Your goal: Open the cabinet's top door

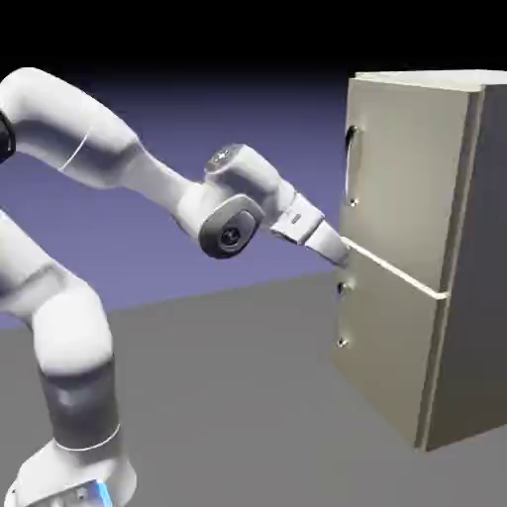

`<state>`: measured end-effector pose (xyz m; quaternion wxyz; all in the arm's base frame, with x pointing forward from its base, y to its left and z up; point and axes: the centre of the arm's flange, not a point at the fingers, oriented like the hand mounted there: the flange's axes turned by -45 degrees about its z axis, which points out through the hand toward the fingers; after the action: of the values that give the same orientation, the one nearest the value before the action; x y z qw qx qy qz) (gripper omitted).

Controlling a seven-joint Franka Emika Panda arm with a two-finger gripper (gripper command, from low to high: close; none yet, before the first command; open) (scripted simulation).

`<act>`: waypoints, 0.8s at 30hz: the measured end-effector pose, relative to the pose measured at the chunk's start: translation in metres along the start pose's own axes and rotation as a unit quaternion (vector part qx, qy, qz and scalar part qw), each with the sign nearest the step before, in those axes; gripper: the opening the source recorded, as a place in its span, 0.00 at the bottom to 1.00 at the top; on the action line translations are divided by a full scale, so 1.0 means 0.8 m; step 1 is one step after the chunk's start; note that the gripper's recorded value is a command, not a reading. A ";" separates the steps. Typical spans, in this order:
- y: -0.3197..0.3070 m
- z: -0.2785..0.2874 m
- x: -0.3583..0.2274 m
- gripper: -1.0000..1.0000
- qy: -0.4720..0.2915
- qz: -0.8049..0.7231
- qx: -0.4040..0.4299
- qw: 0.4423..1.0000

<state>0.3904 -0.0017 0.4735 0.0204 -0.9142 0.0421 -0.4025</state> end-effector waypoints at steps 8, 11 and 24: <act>0.014 -0.036 0.037 1.00 0.049 0.210 0.009 0.976; 0.016 -0.050 0.047 1.00 0.067 0.285 0.018 0.956; 0.009 -0.095 0.073 1.00 0.125 0.571 0.089 0.807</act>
<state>0.3730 -0.0149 0.5676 0.3224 -0.6615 0.5223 -0.4309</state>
